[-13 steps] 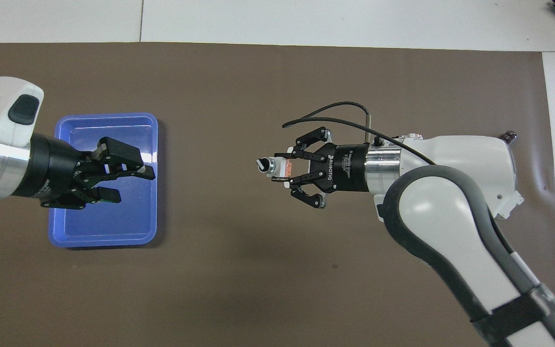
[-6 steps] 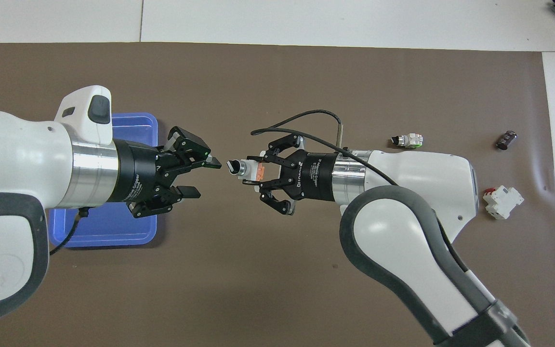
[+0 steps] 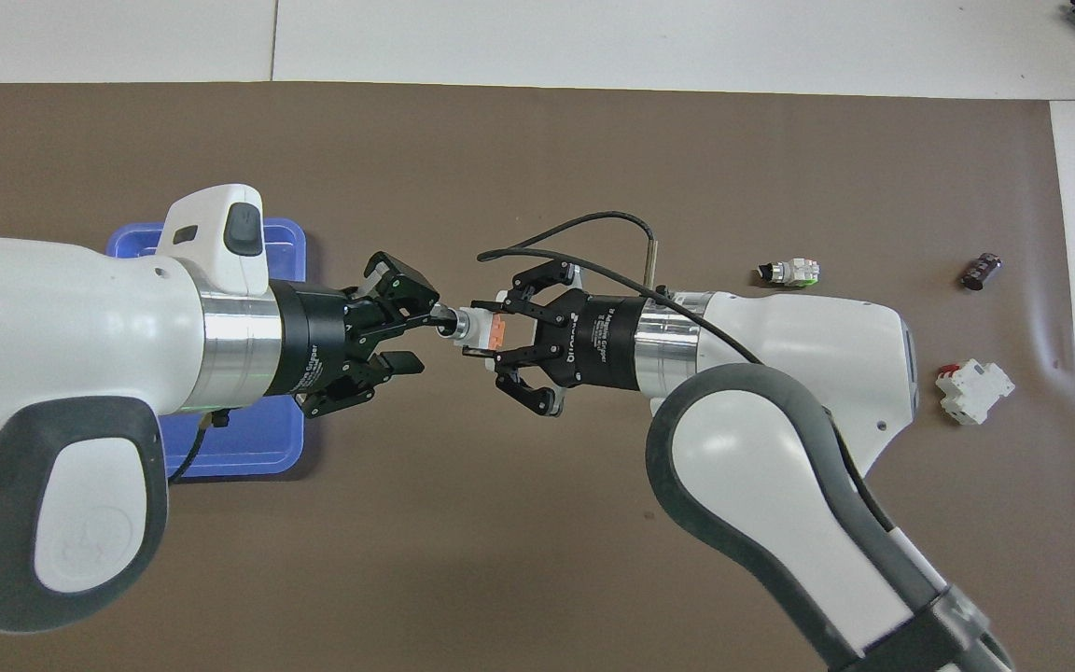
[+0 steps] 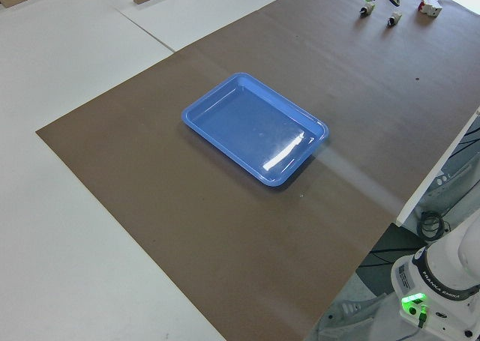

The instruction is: Turn and place switch with both arms

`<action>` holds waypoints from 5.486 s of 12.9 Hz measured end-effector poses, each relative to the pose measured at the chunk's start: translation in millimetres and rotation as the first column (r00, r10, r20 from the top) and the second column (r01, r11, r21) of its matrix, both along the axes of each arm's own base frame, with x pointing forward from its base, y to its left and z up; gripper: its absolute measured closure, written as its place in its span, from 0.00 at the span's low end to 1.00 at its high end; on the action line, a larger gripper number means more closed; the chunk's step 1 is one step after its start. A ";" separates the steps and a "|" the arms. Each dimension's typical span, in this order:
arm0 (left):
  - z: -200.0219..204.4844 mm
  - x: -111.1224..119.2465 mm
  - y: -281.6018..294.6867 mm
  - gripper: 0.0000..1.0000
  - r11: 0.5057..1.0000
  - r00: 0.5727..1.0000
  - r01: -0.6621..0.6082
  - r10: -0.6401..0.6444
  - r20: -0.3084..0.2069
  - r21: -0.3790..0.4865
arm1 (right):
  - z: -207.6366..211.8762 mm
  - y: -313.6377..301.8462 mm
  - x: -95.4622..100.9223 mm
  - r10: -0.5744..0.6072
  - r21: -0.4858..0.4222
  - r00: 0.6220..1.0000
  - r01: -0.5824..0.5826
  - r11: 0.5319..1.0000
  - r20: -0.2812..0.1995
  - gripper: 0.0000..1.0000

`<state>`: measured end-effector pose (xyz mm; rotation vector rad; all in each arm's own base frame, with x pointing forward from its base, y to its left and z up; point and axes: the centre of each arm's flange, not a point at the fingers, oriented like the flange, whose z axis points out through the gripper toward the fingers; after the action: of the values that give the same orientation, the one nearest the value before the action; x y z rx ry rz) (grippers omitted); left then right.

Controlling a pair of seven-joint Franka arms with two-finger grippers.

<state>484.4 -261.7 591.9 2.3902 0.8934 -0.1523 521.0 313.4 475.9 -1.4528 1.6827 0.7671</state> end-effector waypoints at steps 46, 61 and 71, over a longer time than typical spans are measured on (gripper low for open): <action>-6.6 5.1 -16.3 0.83 0.971 0.961 0.201 -0.221 0.164 0.133 | -0.8 1.4 -1.2 -0.003 -0.003 1.000 0.003 1.000 0.003 0.59; -6.5 8.1 -16.6 0.89 0.982 0.977 0.165 -0.176 0.121 0.095 | -1.0 1.1 0.7 -0.008 -0.004 1.000 0.008 1.000 0.005 0.59; -8.7 13.8 -5.8 0.89 0.937 0.916 -0.347 0.348 -0.199 0.043 | -2.7 9.7 2.7 -0.007 -0.006 1.000 0.007 1.000 0.011 0.59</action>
<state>498.2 -267.5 583.3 2.2048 1.4018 -0.2577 523.7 323.1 473.3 -1.4523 1.6823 0.7492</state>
